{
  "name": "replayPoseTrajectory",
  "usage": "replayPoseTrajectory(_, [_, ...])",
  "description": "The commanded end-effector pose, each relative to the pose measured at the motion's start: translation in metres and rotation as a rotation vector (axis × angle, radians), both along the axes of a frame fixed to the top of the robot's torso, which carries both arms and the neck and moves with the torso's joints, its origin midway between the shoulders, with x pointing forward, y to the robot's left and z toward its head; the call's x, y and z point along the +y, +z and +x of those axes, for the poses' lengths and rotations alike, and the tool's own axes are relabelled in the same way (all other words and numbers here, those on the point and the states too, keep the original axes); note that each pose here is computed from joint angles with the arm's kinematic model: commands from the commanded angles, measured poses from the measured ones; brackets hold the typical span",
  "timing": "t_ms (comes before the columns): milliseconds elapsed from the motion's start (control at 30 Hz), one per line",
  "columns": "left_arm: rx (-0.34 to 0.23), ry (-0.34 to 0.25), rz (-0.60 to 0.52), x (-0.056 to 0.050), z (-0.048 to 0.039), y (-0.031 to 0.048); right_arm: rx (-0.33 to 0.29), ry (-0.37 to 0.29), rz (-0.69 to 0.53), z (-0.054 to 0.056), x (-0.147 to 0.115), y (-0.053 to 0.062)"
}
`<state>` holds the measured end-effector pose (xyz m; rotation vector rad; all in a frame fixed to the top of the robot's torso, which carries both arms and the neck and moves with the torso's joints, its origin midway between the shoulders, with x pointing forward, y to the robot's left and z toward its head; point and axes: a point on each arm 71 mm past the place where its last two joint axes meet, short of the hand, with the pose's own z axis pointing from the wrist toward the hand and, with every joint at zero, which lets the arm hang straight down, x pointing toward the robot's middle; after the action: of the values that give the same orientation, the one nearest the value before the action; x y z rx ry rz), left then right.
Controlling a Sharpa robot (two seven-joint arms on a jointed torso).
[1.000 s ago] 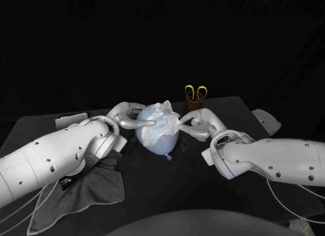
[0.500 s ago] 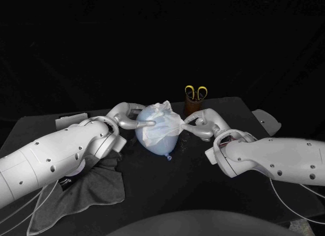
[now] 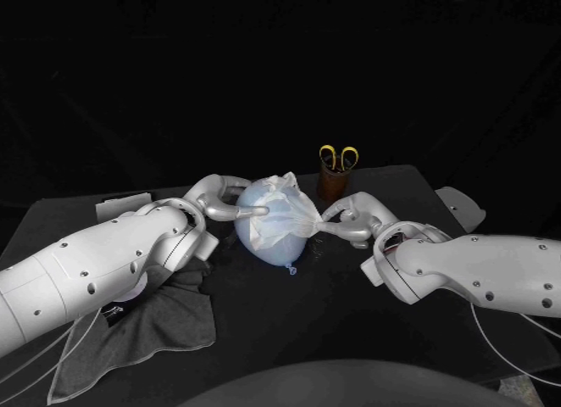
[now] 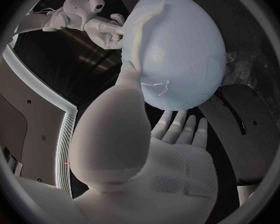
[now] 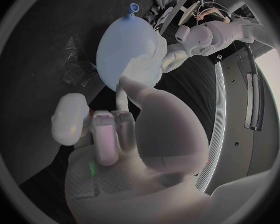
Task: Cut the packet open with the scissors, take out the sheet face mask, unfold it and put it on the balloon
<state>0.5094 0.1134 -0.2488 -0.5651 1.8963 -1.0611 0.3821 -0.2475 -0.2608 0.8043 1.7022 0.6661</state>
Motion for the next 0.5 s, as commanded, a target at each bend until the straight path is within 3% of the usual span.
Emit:
replayPoseTrajectory(33, [0.011,-0.008,0.004,-0.0005,-0.0006,-0.0016,0.064,0.053,-0.037,-0.0036,0.0027,-0.0039])
replayPoseTrajectory(267, [0.012,-0.009,0.004,-0.0005,-0.0006,-0.0017,0.093,0.070,-0.056,-0.0057,0.0035,-0.0063])
replayPoseTrajectory(500, [0.013,-0.011,0.004,-0.0004,-0.0008,-0.0018,0.073,0.025,-0.057,-0.0018,-0.0028,-0.0081])
